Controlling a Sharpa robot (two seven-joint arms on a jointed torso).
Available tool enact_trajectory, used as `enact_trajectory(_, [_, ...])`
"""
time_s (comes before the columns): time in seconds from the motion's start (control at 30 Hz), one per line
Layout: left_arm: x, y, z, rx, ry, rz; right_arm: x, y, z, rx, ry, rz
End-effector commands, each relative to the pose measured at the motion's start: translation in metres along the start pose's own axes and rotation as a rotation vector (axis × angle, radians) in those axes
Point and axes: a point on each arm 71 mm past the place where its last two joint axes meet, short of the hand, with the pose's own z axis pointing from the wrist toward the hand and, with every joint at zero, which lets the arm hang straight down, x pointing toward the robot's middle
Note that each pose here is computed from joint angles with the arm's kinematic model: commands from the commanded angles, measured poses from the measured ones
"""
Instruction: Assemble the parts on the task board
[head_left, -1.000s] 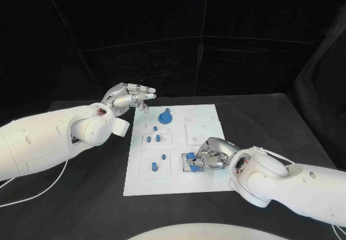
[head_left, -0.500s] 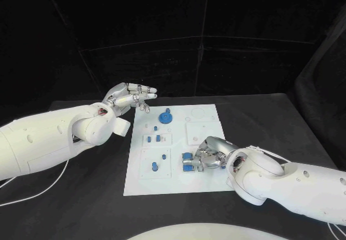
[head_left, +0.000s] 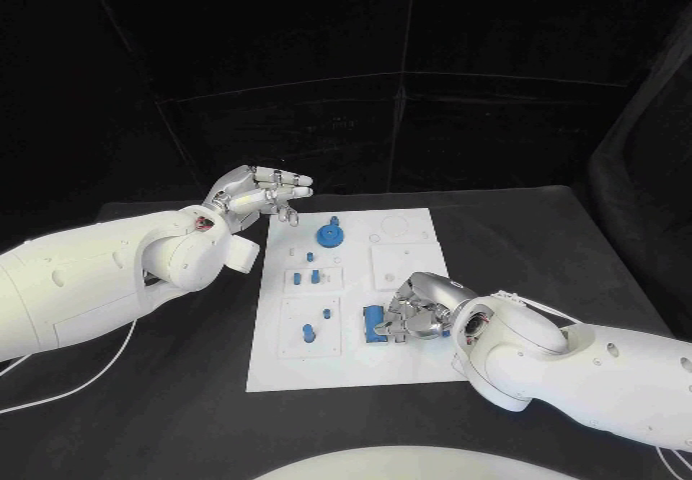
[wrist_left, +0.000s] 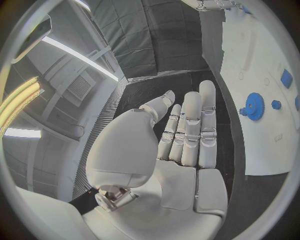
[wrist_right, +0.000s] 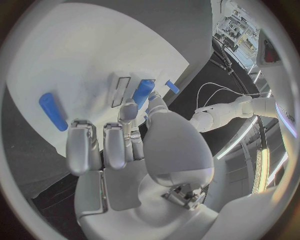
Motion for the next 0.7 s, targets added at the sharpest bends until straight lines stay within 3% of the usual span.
enact_trajectory(0.03, [0.0011, -0.0014, 0.0004, 0.006, 0.010, -0.007, -0.001, 0.002, 0.000, -0.020, -0.004, -0.039])
enact_trajectory(0.37, [0.0006, -0.0013, 0.0004, 0.005, 0.008, -0.006, -0.010, -0.002, -0.007, -0.058, -0.074, 0.018])
enact_trajectory(0.53, [-0.0001, -0.0012, 0.0000, 0.005, 0.007, -0.006, -0.021, -0.019, -0.020, -0.063, -0.096, 0.071])
enact_trajectory(0.7, [-0.0005, -0.0011, -0.0003, 0.005, 0.006, -0.006, -0.033, -0.043, -0.034, -0.026, -0.093, 0.048])
